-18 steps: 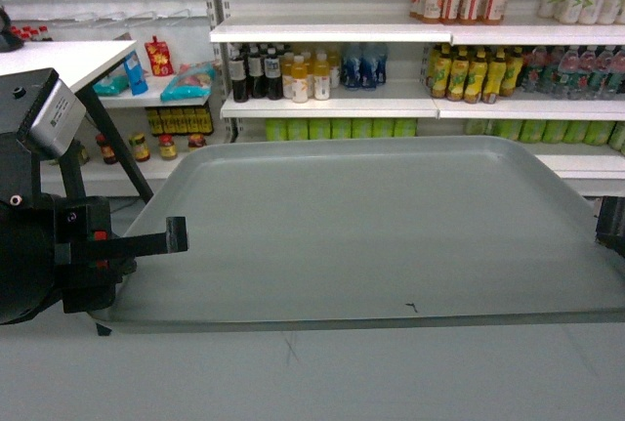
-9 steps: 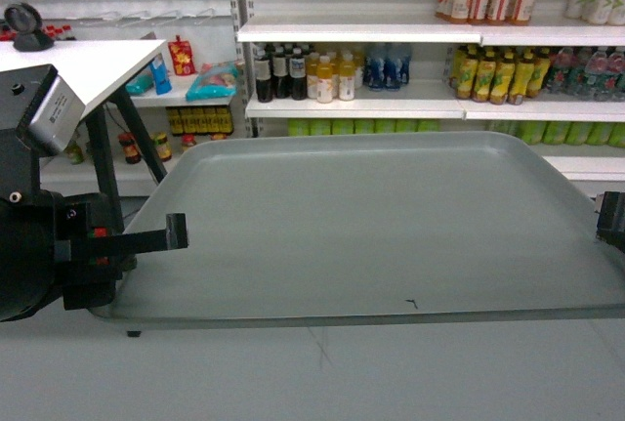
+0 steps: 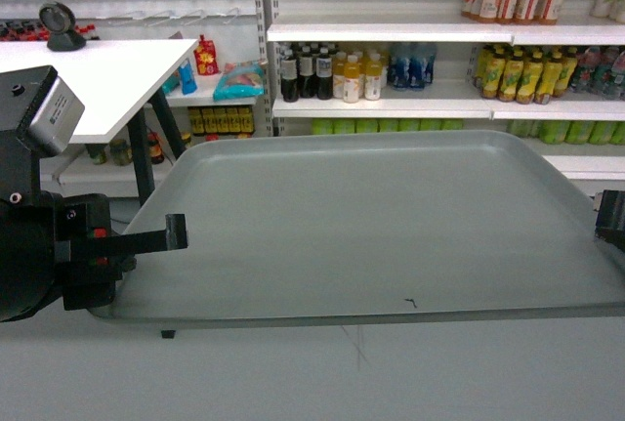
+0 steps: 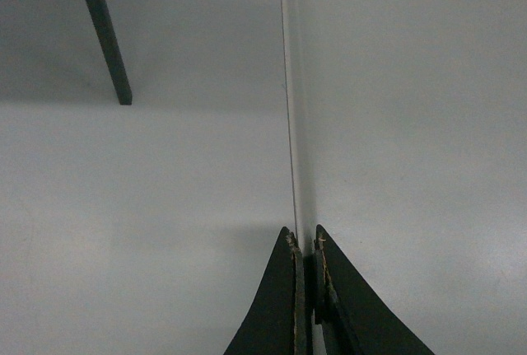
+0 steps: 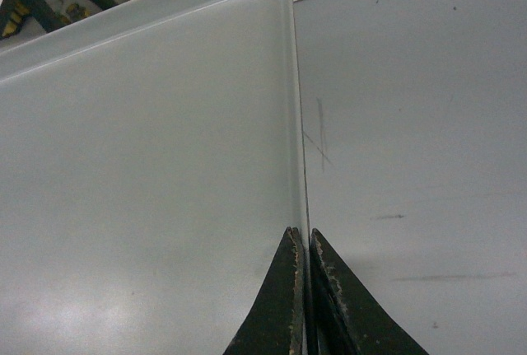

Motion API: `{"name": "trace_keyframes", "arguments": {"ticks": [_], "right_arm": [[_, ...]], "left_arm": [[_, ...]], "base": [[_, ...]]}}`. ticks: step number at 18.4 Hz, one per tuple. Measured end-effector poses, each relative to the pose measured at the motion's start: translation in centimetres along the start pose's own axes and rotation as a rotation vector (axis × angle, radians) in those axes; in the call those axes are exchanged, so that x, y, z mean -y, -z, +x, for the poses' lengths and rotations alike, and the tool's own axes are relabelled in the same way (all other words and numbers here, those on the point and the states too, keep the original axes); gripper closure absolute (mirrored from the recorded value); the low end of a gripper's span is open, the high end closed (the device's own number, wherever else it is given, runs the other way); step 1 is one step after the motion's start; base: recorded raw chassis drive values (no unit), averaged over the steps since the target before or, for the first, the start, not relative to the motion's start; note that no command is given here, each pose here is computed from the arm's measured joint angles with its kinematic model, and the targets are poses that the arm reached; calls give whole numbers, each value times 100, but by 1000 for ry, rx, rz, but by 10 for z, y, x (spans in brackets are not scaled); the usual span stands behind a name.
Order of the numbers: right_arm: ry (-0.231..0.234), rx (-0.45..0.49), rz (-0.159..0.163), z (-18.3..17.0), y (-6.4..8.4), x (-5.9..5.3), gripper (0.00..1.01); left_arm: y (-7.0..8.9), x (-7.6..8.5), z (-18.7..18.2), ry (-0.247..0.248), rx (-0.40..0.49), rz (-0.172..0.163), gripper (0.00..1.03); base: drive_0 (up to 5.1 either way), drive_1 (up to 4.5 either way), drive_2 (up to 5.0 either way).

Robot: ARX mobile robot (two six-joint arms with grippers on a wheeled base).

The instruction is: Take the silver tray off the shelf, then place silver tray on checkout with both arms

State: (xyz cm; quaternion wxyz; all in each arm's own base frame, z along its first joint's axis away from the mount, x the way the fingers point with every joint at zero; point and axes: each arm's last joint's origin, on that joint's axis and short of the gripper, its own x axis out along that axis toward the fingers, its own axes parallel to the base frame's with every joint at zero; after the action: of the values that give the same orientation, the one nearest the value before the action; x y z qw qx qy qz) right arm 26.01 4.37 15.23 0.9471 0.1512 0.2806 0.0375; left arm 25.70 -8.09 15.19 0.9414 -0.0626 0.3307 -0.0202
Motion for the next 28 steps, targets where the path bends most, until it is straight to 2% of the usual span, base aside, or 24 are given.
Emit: {"name": "trace_keyframes", "arguments": {"ticks": [28], "right_arm": [[6, -11, 4, 0, 1, 0, 98]], "left_arm": [[0, 0, 0, -2, -4, 1, 100]], "base": [[-500, 245, 245]]}}
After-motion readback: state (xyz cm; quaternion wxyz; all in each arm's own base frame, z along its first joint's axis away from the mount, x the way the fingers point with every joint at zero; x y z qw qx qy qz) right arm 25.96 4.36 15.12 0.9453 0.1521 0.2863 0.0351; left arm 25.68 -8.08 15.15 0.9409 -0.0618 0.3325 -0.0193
